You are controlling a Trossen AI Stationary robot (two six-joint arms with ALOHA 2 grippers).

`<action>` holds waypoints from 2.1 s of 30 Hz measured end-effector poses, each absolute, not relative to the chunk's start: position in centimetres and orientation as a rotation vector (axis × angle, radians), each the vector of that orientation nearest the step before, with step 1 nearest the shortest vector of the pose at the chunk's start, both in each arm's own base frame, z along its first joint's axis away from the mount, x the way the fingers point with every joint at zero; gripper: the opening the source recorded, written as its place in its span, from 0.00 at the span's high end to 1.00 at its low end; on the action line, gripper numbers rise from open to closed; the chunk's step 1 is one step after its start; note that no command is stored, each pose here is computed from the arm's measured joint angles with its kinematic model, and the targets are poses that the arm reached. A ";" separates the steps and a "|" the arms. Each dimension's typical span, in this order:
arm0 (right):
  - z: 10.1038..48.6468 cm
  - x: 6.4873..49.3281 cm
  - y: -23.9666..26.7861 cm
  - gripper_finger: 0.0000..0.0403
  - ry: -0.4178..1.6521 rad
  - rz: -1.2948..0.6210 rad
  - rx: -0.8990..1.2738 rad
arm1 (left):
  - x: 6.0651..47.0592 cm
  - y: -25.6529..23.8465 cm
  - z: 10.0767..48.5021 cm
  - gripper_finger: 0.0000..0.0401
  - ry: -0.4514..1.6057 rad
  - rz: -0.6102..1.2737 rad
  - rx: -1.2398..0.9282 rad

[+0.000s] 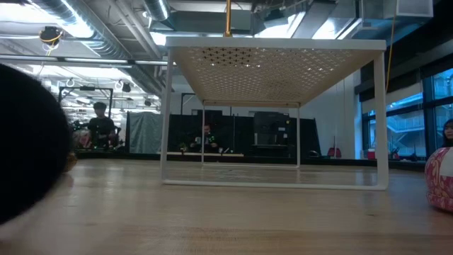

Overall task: Pick & Place candle stick holders
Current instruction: Put the left silver scented candle on the shelf

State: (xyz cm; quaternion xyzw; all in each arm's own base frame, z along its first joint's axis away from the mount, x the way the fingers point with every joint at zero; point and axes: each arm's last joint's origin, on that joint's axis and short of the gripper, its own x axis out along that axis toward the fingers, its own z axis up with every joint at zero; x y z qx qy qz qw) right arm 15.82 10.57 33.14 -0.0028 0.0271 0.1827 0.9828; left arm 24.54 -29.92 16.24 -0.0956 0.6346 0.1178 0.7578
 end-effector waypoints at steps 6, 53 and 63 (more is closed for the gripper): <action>33.1 15.8 10.6 0.23 0.054 0.368 -0.005 | 25.5 -29.7 16.4 0.12 1.339 0.232 -0.216; 19.5 26.6 17.7 0.23 0.342 0.129 0.118 | 26.0 -30.3 17.2 0.12 0.934 0.307 -0.077; 18.7 29.2 20.0 0.23 0.267 0.161 0.099 | 26.4 -30.3 17.3 0.12 0.890 0.308 -0.089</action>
